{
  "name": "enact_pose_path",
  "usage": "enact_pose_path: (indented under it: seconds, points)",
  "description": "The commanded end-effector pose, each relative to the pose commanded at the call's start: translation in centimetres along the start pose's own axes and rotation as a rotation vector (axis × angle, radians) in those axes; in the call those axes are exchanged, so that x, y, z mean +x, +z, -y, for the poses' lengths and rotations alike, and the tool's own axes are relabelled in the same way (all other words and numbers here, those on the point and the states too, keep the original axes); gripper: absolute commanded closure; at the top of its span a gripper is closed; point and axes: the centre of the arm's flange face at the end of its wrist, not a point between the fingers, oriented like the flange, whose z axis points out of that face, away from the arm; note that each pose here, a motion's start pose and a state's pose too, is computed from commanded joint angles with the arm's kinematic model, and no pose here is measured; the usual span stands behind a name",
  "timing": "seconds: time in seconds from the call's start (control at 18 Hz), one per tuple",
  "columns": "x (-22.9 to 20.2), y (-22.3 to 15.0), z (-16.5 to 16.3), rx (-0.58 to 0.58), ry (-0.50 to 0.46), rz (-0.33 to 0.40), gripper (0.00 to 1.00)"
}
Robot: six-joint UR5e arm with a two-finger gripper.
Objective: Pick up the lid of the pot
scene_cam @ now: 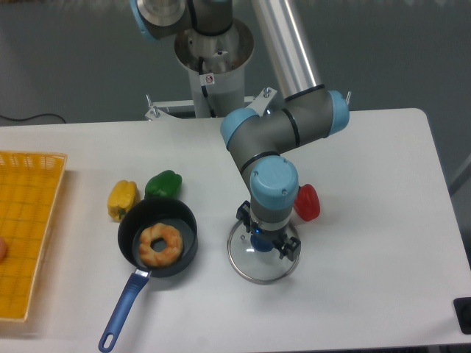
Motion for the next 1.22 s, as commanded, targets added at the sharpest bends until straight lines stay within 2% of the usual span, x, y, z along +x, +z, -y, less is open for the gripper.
enact_pose_path:
  seconds: [1.22]
  points:
    - [1.1,1.7,-0.1,-0.015,-0.02,-0.032,0.0]
